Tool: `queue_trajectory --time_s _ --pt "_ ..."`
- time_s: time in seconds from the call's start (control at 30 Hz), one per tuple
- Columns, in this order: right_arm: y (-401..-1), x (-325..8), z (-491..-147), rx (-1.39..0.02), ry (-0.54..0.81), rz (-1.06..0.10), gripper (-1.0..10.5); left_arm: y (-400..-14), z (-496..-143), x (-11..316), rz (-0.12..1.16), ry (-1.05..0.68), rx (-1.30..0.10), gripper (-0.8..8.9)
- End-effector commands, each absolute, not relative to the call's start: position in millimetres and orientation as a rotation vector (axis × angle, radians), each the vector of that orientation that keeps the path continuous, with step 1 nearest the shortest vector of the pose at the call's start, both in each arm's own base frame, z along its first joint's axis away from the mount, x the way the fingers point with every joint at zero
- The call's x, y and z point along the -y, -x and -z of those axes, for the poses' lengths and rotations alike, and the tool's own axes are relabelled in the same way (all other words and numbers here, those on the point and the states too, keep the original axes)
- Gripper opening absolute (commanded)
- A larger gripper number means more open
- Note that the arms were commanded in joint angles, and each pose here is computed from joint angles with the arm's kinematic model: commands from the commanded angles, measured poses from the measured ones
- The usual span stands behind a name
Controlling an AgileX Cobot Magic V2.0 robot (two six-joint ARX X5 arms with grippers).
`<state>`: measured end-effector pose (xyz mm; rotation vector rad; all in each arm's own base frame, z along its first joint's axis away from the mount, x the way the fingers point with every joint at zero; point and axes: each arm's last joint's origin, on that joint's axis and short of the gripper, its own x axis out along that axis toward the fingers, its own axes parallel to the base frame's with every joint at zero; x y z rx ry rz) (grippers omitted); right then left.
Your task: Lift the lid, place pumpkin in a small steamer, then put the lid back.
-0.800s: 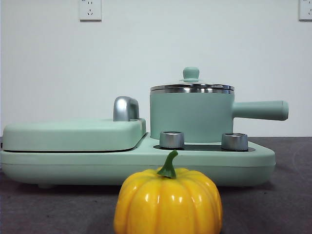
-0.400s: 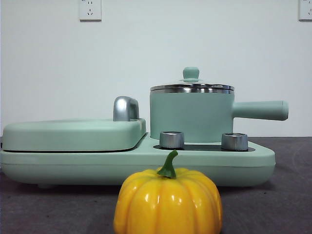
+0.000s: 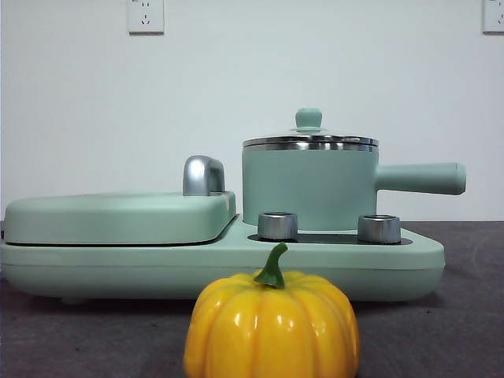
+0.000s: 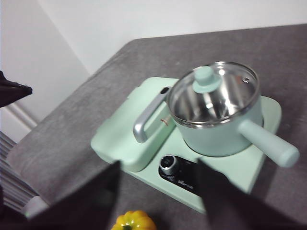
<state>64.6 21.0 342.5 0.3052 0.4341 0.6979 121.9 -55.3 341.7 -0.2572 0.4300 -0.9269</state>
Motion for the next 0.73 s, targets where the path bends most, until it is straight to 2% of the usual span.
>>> queue_trajectory --time_s 0.03,0.1,0.4,0.73 --pt "-63 -21 -347 -0.414 -0.289 -0.701 4.4 -122 -348 56 0.94 0.249 -0.409 4.69" --pt "-63 -21 -347 -0.414 -0.289 -0.701 4.6 -123 -348 56 0.938 0.261 -0.415 5.41" --pt "-63 -21 -347 -0.414 -0.289 -0.702 4.6 -140 -346 67 0.964 0.274 -0.442 5.27" --pt "-63 -21 -347 -0.414 -0.289 -0.703 4.6 -196 -350 114 0.934 0.162 -0.553 5.22"
